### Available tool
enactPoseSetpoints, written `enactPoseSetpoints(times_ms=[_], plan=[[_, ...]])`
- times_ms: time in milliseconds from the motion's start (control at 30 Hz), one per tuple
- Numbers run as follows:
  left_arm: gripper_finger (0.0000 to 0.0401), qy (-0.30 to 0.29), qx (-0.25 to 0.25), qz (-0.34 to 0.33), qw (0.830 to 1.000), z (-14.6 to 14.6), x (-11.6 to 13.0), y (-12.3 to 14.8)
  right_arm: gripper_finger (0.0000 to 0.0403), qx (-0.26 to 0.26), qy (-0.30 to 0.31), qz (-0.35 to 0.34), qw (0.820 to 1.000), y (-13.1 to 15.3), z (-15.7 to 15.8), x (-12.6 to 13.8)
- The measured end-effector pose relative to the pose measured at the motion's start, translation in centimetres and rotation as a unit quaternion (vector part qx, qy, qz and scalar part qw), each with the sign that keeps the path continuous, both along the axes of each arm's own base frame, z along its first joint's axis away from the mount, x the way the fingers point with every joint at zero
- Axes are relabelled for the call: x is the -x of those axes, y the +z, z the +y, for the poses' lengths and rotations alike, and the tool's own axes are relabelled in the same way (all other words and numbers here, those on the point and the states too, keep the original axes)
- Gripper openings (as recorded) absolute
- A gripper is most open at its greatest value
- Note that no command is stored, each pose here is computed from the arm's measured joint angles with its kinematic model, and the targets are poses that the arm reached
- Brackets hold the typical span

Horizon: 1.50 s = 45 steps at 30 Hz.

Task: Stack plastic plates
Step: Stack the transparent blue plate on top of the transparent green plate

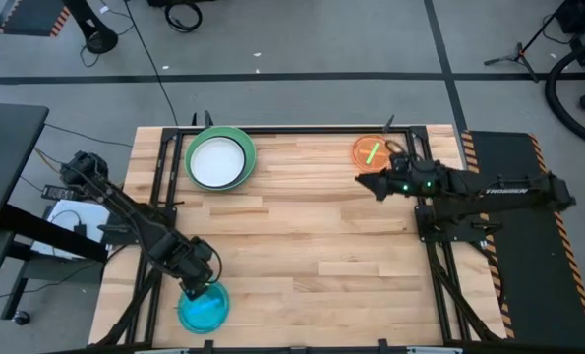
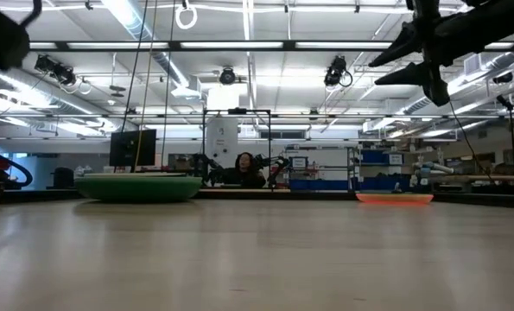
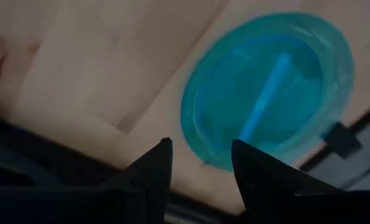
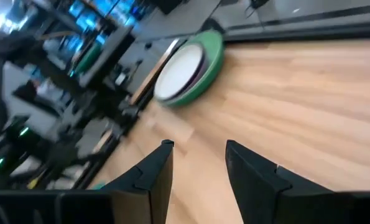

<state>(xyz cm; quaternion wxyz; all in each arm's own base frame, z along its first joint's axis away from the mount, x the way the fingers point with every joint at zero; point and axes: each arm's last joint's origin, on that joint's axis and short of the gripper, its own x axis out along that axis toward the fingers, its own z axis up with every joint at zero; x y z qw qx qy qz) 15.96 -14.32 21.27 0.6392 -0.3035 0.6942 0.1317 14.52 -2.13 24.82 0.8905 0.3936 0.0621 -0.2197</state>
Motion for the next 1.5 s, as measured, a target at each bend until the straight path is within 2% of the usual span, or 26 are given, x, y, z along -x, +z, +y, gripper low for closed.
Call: enactPoseSetpoints(times_ms=[200,333,600,867,967,1100,1233,1333,1500], plan=[[0.0173,-0.005,0.037,-0.049,0.998,0.4,-0.3,-3.6,0.0157,-0.021,0.091,-0.002,0.996,-0.2,3.1,-0.6],[0.0173,-0.002,0.017,-0.020,1.000,1.0,0.8,-5.3,0.0157,-0.030,0.134,-0.001,0.991,-0.2,4.5,-0.4],[0.0173,-0.019,0.025,0.001,1.000,0.5,2.4,-6.7,0.0157,-0.069,0.161,-0.007,0.984,-0.2,5.7,-0.2],[0.0157,-0.051,0.049,-0.029,0.997,-1.2,3.2,-6.6,0.0157,-0.105,0.161,-0.029,0.981,0.1,6.4,0.0],[0.0152,-0.030,0.055,-0.026,0.998,-1.6,3.4,-6.6,0.0157,-0.100,0.170,-0.048,0.979,0.4,6.8,-0.1],[0.0151,0.014,0.032,-0.031,0.999,-1.9,3.9,-6.6,0.0157,-0.072,0.192,-0.063,0.977,1.7,7.9,-0.3],[0.0151,0.049,-0.007,-0.025,0.998,-1.9,4.6,-7.1,0.0156,-0.052,0.219,-0.026,0.974,2.7,9.2,-0.7],[0.0150,0.070,-0.006,-0.020,0.997,-2.0,4.8,-7.7,0.0156,-0.047,0.239,0.012,0.970,2.9,10.2,-1.0],[0.0150,0.102,0.007,-0.019,0.995,-2.2,4.9,-8.1,0.0156,-0.058,0.276,0.024,0.959,3.5,12.5,-1.4]])
